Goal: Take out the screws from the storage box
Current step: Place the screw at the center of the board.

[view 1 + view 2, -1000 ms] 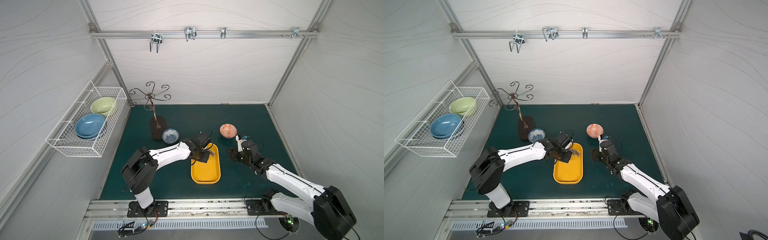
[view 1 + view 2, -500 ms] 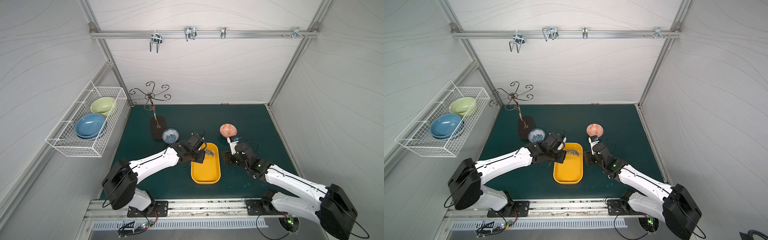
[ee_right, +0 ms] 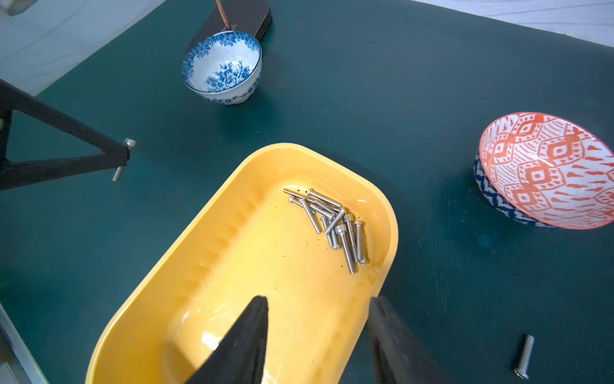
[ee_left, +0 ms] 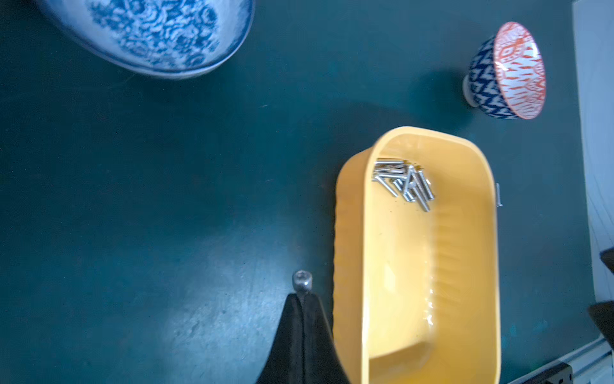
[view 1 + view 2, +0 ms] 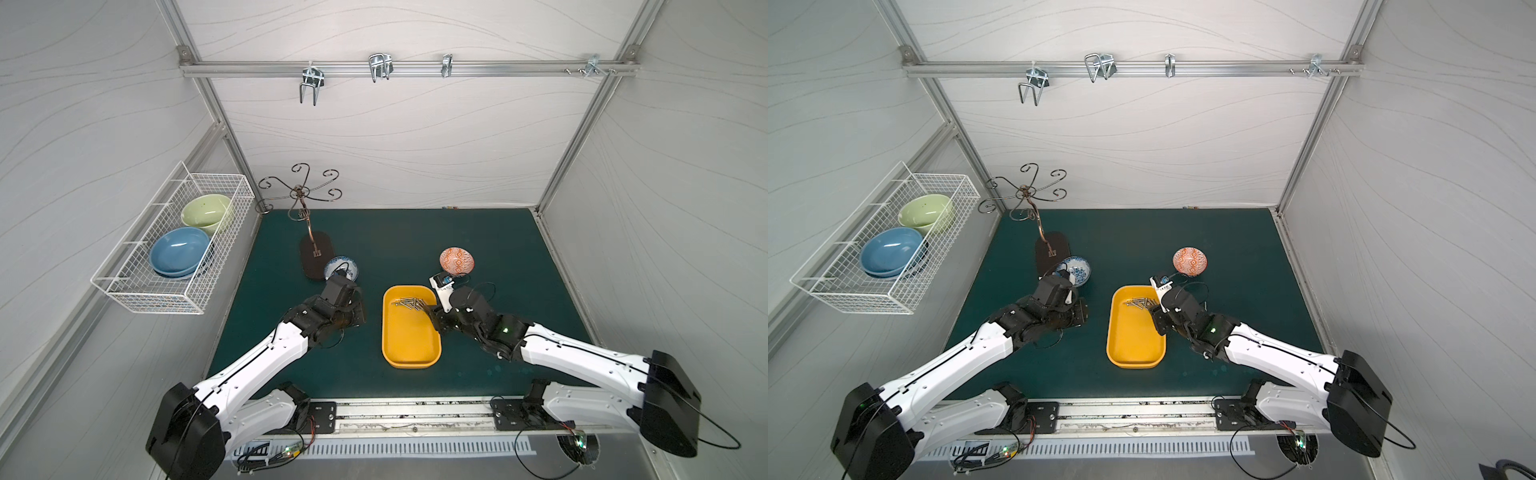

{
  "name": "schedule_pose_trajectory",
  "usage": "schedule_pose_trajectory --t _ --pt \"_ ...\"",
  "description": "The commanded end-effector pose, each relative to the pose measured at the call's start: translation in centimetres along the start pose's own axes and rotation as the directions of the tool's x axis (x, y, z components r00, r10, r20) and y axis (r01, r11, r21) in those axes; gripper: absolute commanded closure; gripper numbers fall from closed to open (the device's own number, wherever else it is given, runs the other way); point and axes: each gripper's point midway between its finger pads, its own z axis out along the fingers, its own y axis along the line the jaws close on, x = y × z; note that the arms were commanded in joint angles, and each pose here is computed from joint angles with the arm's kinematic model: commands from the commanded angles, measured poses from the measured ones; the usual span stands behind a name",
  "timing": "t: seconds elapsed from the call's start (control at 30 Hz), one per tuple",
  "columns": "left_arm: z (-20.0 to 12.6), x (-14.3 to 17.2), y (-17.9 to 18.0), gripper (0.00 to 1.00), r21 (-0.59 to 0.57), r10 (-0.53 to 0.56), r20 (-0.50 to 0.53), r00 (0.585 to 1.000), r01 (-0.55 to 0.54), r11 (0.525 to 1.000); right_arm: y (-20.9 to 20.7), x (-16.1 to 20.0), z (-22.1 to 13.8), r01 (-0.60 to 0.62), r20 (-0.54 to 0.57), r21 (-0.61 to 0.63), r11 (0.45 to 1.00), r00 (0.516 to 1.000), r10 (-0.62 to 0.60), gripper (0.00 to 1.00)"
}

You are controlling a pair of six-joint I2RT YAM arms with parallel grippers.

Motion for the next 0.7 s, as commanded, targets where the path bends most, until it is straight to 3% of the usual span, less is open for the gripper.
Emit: schedule_pose_trajectory --t 0.0,0.3,0.67 --pt "-0.1 -0.5 2.3 1.00 -0.056 -0.099 0.019 0.995 0.100 0.993 0.2 -0.2 0.2 0.061 -0.025 0.029 0.998 0.998 -0.060 0.48" --pt "0.7 -0.9 8.1 1.00 -0.127 -0.302 0.062 0.951 0.308 0.943 2.2 -0.1 1.0 0.108 -0.042 -0.026 0.994 0.993 -0.109 0.48" --pt "2.5 0.1 11.9 1.00 -0.282 -0.405 0.007 0.914 0.390 0.876 2.2 0.6 3.9 0.116 -0.122 0.004 0.993 0.986 -0.115 0.45"
